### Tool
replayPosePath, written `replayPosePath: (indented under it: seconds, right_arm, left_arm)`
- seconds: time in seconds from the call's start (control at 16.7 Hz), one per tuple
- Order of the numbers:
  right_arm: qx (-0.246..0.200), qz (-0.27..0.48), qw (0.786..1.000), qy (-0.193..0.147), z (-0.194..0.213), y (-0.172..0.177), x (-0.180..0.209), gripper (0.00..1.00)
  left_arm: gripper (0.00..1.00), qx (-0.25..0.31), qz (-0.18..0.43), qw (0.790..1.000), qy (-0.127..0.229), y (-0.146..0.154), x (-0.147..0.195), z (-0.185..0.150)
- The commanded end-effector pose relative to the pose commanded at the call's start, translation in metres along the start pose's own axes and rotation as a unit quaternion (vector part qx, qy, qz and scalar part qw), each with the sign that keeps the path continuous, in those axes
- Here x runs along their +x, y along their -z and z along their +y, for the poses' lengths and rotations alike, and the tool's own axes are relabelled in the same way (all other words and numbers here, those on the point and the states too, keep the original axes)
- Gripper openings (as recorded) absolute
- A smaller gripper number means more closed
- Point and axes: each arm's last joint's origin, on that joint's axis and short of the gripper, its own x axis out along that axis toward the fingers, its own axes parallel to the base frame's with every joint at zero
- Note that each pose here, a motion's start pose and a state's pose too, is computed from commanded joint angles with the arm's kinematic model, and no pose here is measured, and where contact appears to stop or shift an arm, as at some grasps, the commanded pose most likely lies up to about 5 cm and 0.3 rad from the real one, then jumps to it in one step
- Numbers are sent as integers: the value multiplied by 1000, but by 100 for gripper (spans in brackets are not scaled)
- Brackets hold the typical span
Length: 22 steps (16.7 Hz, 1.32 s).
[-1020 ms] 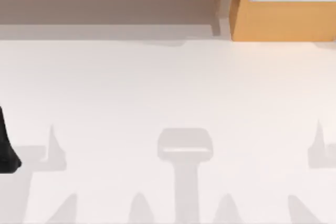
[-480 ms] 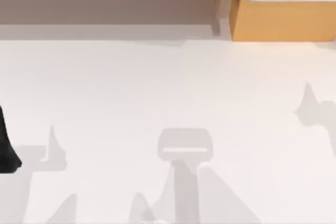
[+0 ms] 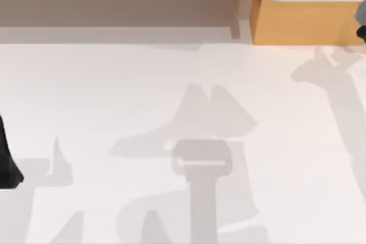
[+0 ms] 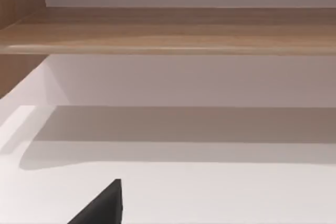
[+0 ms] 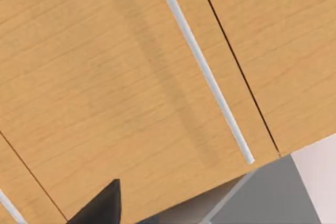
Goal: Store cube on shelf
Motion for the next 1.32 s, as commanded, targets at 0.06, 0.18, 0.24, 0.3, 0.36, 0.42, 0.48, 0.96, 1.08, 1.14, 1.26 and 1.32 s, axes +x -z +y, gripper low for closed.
replayPosePath:
  seconds: [0.06, 0.18, 0.24, 0.3, 0.36, 0.42, 0.48, 0.96, 1.08, 1.14, 1.26, 1.32]
  right_arm:
    - [-32, 2, 999, -4, 14, 2, 16, 100]
    - [-91, 7, 996, -12, 46, 9, 44, 100]
    - [-118, 9, 993, -15, 63, 12, 55, 100]
    - [-143, 10, 990, -19, 79, 16, 64, 100]
    - [-164, 12, 986, -21, 94, 20, 71, 100]
    - [-184, 13, 983, -23, 108, 23, 77, 100]
    - [-200, 14, 979, -24, 120, 26, 81, 100]
    - [-233, 15, 972, -25, 145, 33, 89, 100]
    - [-233, 17, 972, -27, 145, 35, 89, 100]
    - [-233, 16, 972, -26, 145, 34, 91, 100]
    - [-233, 15, 972, -25, 145, 34, 99, 100]
    - [-233, 15, 972, -25, 146, 34, 104, 100]
  left_arm:
    - [100, 0, 0, 1000, 0, 0, 0, 0]
    - [100, 0, 0, 1000, 0, 0, 0, 0]
    - [100, 0, 0, 1000, 0, 0, 0, 0]
    - [100, 0, 0, 1000, 0, 0, 0, 0]
    - [100, 0, 0, 1000, 0, 0, 0, 0]
    - [100, 0, 0, 1000, 0, 0, 0, 0]
    - [100, 0, 0, 1000, 0, 0, 0, 0]
    - [100, 0, 0, 1000, 0, 0, 0, 0]
    - [100, 0, 0, 1000, 0, 0, 0, 0]
    - [100, 0, 0, 1000, 0, 0, 0, 0]
    - [100, 0, 0, 1000, 0, 0, 0, 0]
    - [100, 0, 0, 1000, 0, 0, 0, 0]
